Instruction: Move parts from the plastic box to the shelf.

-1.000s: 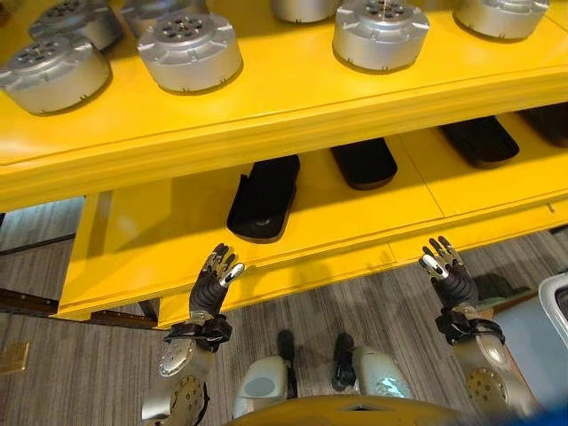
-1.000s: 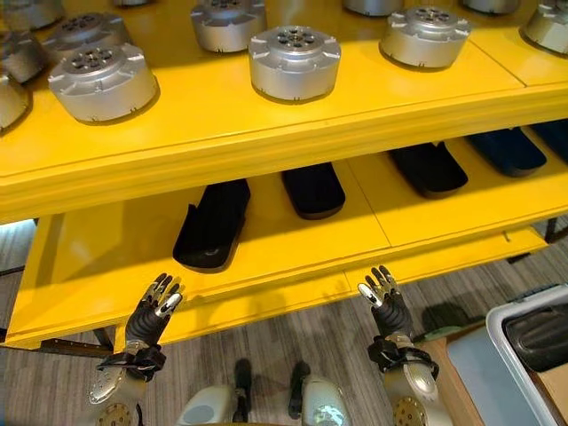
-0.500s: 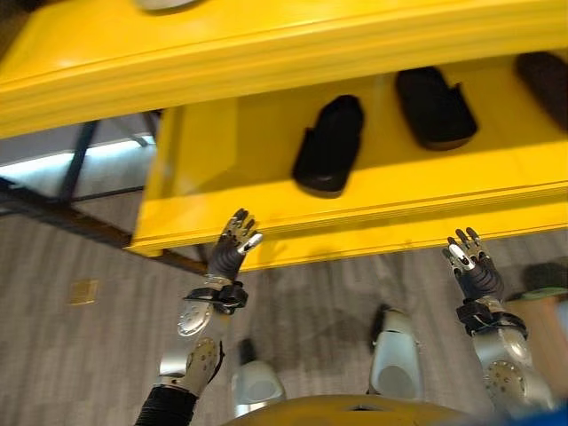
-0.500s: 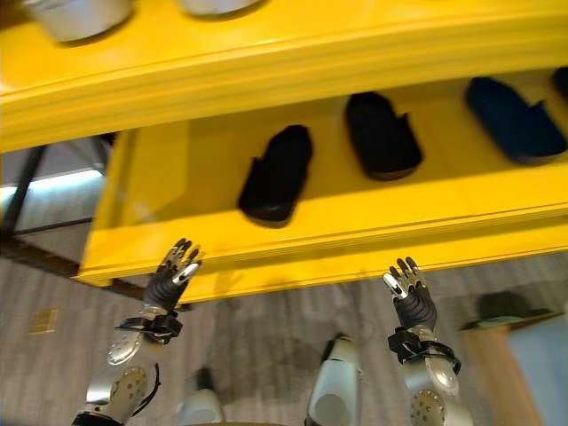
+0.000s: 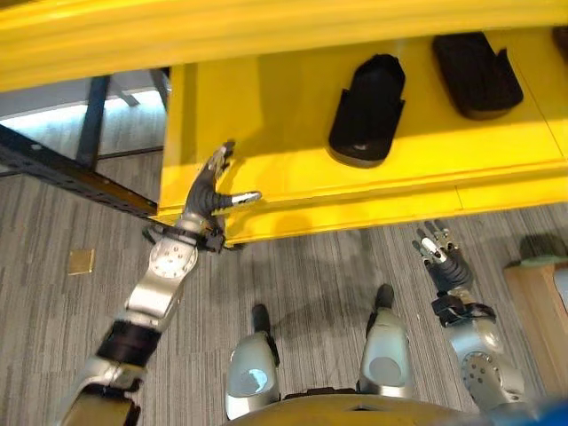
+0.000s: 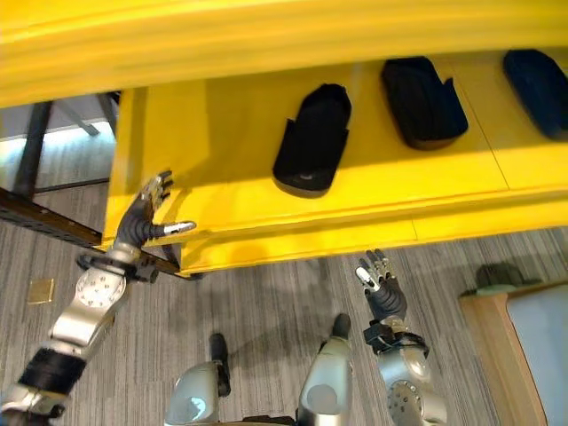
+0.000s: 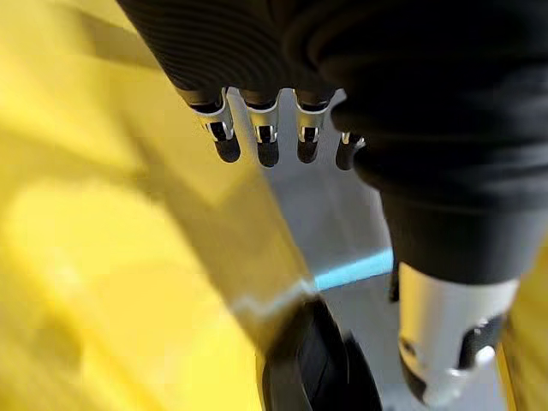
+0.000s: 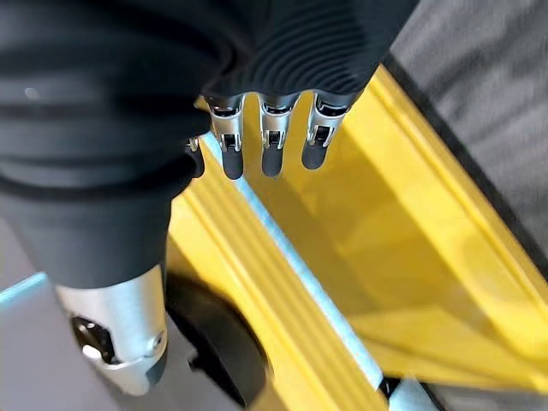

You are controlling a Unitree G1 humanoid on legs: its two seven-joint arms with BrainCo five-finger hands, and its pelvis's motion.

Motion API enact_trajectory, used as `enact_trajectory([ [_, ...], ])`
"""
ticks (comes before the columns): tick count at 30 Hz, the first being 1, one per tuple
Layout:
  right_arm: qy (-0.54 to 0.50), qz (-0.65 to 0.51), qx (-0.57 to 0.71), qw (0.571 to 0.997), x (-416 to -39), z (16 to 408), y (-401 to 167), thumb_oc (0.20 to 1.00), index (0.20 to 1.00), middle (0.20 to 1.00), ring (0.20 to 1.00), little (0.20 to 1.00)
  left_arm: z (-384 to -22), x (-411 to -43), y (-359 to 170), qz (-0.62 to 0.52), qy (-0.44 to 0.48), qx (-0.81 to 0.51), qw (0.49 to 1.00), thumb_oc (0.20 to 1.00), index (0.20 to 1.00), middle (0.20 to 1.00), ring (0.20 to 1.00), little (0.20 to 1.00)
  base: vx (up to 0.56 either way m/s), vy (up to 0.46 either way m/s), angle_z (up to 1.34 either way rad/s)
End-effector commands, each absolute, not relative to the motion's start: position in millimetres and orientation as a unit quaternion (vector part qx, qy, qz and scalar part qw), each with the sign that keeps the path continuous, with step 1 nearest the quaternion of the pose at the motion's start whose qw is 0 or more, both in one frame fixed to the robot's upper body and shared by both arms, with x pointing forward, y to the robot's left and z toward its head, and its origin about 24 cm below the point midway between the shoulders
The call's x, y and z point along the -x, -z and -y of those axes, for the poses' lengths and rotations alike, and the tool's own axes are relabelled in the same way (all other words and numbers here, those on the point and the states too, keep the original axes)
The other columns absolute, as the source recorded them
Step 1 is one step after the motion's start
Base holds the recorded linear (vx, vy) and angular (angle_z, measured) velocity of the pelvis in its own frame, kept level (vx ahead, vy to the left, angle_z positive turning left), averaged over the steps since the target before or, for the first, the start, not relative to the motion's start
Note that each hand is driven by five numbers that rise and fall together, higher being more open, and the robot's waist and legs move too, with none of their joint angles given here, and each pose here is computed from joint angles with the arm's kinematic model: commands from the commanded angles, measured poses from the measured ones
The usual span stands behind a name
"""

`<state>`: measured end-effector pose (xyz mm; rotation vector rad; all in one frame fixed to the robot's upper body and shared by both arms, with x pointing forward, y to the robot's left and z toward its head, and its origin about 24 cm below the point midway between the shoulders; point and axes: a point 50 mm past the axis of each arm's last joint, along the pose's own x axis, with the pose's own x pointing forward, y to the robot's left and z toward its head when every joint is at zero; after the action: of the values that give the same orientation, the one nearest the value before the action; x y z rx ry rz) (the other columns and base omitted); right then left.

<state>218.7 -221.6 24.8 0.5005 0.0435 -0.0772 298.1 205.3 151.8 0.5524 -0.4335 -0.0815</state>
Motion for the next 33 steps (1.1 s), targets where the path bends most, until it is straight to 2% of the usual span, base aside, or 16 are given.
enact_trajectory([
  [1, 0.053, 0.049, -0.265, 0.962, -216.9, 230.4, -45.9, 1.000, 1.000, 1.000, 1.000, 1.000, -216.9, -300.9, -185.6, 0.299, -0.023, -0.434, 0.850, 1.000, 1.000, 1.000, 1.000, 1.000, -0.10, -0.024, -0.24],
  [2, 0.053, 0.050, -0.265, 0.961, -217.1, 230.5, -46.1, 1.000, 1.000, 1.000, 1.000, 1.000, -216.6, -301.3, -185.8, 0.299, -0.023, -0.435, 0.849, 1.000, 1.000, 1.000, 1.000, 1.000, -0.10, -0.026, -0.25],
  [3, 0.051, 0.052, -0.268, 0.961, -218.5, 229.2, -47.2, 1.000, 1.000, 1.000, 1.000, 1.000, -216.4, -304.3, -193.7, 0.314, -0.036, -0.474, 0.822, 1.000, 1.000, 1.000, 1.000, 1.000, -0.06, -0.032, -0.27],
  [8, 0.048, 0.057, -0.270, 0.960, -220.8, 230.6, -50.3, 1.000, 1.000, 1.000, 1.000, 1.000, -217.1, -310.4, -215.0, 0.351, -0.074, -0.552, 0.752, 1.000, 1.000, 1.000, 1.000, 1.000, -0.05, -0.025, -0.15],
  [17, 0.034, 0.050, -0.273, 0.960, -219.7, 229.7, -49.0, 1.000, 1.000, 1.000, 1.000, 1.000, -225.8, -319.4, -234.1, 0.367, -0.138, -0.627, 0.673, 1.000, 1.000, 1.000, 1.000, 1.000, -0.01, -0.016, -0.14],
  [25, 0.026, 0.047, -0.295, 0.954, -220.3, 226.5, -46.2, 1.000, 1.000, 1.000, 1.000, 1.000, -238.6, -320.9, -231.5, 0.350, -0.182, -0.654, 0.645, 1.000, 1.000, 1.000, 1.000, 1.000, 0.01, -0.017, -0.10],
  [33, 0.008, 0.045, -0.305, 0.951, -220.6, 222.1, -46.7, 1.000, 1.000, 1.000, 1.000, 1.000, -235.5, -327.3, -235.9, 0.355, -0.203, -0.660, 0.630, 1.000, 1.000, 1.000, 1.000, 1.000, 0.01, -0.015, -0.04],
])
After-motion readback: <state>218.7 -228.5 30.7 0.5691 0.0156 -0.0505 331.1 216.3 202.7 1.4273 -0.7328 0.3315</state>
